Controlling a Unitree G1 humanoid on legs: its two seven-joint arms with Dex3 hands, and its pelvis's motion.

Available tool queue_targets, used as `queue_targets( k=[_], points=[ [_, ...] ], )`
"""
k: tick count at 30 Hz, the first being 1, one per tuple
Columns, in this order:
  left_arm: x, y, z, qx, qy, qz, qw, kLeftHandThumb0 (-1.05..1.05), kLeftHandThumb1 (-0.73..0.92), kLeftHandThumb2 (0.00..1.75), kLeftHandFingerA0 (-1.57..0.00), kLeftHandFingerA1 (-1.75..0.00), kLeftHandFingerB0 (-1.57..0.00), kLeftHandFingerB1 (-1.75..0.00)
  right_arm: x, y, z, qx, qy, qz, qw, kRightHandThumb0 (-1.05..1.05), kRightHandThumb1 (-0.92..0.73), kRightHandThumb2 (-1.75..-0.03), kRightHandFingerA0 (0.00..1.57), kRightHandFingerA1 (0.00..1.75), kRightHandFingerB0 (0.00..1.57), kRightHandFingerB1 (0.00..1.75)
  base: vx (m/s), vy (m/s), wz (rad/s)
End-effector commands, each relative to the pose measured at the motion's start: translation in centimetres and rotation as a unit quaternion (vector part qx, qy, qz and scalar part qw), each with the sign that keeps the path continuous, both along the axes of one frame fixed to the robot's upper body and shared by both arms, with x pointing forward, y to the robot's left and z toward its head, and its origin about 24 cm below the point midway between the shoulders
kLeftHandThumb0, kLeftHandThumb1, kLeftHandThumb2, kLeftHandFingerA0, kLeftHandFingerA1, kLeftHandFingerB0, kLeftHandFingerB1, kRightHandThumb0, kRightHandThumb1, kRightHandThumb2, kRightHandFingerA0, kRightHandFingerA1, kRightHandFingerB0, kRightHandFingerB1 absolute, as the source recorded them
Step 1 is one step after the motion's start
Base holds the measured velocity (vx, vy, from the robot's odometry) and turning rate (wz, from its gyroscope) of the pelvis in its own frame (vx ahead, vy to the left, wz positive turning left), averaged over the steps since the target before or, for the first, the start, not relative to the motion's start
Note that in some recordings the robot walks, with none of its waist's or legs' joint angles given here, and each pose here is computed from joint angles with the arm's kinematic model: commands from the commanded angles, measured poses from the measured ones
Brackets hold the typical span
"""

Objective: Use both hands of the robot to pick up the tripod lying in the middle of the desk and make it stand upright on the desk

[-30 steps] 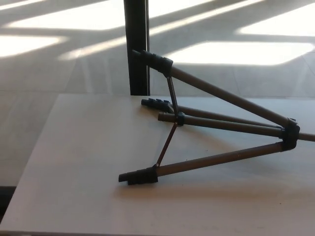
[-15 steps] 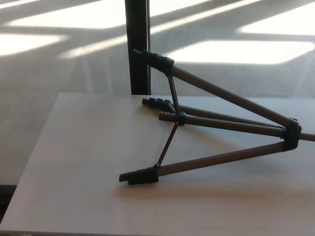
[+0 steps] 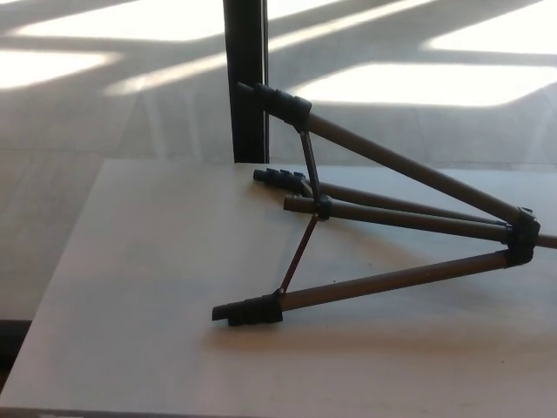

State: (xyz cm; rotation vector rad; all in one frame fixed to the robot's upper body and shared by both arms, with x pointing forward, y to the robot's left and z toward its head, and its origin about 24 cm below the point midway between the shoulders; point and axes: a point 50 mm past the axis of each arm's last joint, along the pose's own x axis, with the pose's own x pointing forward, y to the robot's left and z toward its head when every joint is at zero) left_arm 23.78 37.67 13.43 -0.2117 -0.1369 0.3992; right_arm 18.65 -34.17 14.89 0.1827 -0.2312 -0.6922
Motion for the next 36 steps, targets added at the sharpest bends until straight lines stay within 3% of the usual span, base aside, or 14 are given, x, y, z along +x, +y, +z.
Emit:
queue_targets(
  k=[1,5,6,7,9,10,11,12,21,22,23,24,33,36],
  points=[
    [4.4,-10.7,8.2,-0.006,-0.071,-0.194,0.978,-0.69,0.83,0.65,-0.35,-0.61,-0.26,-0.47,2.3,6.2,1.9,-0.018,-0.025,0.197,0.980,-0.79,-0.78,-0.64,0.40,0.58,0.36,0.34,0.00,0.000,0.00],
    [5.5,-13.1,8.6,0.025,-0.069,-0.217,0.973,-0.69,0.88,0.66,-0.37,-0.60,-0.29,-0.46,1.8,7.8,-0.1,0.013,0.010,0.247,0.969,-0.74,-0.79,-0.65,0.32,0.47,0.26,0.32,0.00,0.000,0.00],
    [5.9,-13.7,8.9,0.020,-0.066,-0.227,0.972,-0.62,0.65,1.09,-0.37,-0.66,-0.20,-0.54,1.7,8.2,-0.5,0.017,0.021,0.252,0.967,-0.73,-0.79,-0.65,0.32,0.47,0.28,0.33,0.00,0.000,0.00],
    [6.3,-14.2,9.1,0.021,-0.066,-0.228,0.971,-0.68,0.84,0.65,-0.38,-0.58,-0.35,-0.47,1.8,8.4,-0.9,0.019,0.029,0.253,0.967,-0.71,-0.63,-1.03,0.37,0.61,0.18,0.45,0.00,0.000,0.00],
    [7.2,-15.2,9.5,0.066,-0.061,-0.243,0.966,-0.69,0.85,0.65,-0.40,-0.56,-0.34,-0.44,2.1,8.6,-1.6,0.008,0.061,0.269,0.961,-0.76,-0.61,-1.01,0.41,0.62,0.35,0.50,0.00,0.000,0.00],
    [7.5,-15.6,9.7,0.068,-0.063,-0.254,0.963,-0.70,0.83,0.65,-0.41,-0.56,-0.32,-0.44,2.2,8.7,-1.8,0.010,0.069,0.271,0.960,-0.80,-0.74,-0.62,0.49,0.61,0.48,0.38,0.00,0.000,0.00],
    [8.1,-16.6,10.2,0.076,-0.065,-0.272,0.957,-0.71,0.83,0.65,-0.42,-0.55,-0.34,-0.43,2.4,9.0,-2.3,0.010,0.087,0.271,0.959,-0.87,-0.57,-0.81,0.51,0.64,0.48,0.47,0.00,0.000,0.00],
    [8.3,-17.1,10.4,0.081,-0.064,-0.274,0.956,-0.72,0.82,0.64,-0.46,-0.55,-0.37,-0.42,2.5,9.1,-2.5,0.009,0.091,0.272,0.958,-0.81,-0.71,-0.62,0.53,0.62,0.53,0.41,0.00,0.000,0.00],
    [9.6,-22.5,12.7,0.126,-0.053,-0.325,0.936,-0.72,0.81,0.65,-0.45,-0.58,-0.37,-0.44,3.2,10.6,-3.5,0.011,0.124,0.333,0.935,-0.74,-0.69,-0.61,0.48,0.75,0.48,0.46,0.00,0.000,0.00],
    [9.7,-22.9,12.8,0.129,-0.053,-0.329,0.934,-0.70,0.60,1.01,-0.42,-0.64,-0.33,-0.55,3.3,10.8,-3.6,0.013,0.131,0.331,0.934,-0.73,-0.69,-0.61,0.51,0.76,0.48,0.46,0.00,0.000,0.00],
    [9.8,-23.9,13.2,0.150,-0.048,-0.333,0.930,-0.69,0.62,1.01,-0.42,-0.62,-0.33,-0.54,3.4,10.8,-4.0,0.016,0.140,0.328,0.934,-0.74,-0.67,-0.60,0.55,0.77,0.52,0.48,0.00,0.000,0.00],
    [9.7,-24.3,13.3,0.159,-0.050,-0.339,0.926,-0.68,0.81,0.64,-0.44,-0.53,-0.36,-0.42,3.3,10.8,-4.2,0.012,0.145,0.332,0.932,-0.74,-0.67,-0.60,0.54,0.77,0.51,0.47,0.00,0.000,0.00],
    [10.1,-27.2,13.5,0.210,-0.048,-0.385,0.898,-0.62,0.80,0.64,-0.38,-0.59,-0.33,-0.45,2.3,10.6,-4.7,-0.001,0.191,0.343,0.920,-0.72,-0.67,-0.61,0.57,0.73,0.53,0.46,0.00,0.000,0.00],
    [10.0,-28.1,13.6,0.291,-0.051,-0.379,0.877,-0.67,0.82,0.64,-0.47,-0.61,-0.46,-0.47,2.0,10.6,-5.3,0.009,0.200,0.350,0.915,-0.71,-0.68,-0.60,0.58,0.78,0.56,0.52,0.00,0.000,0.00]
  ],
)
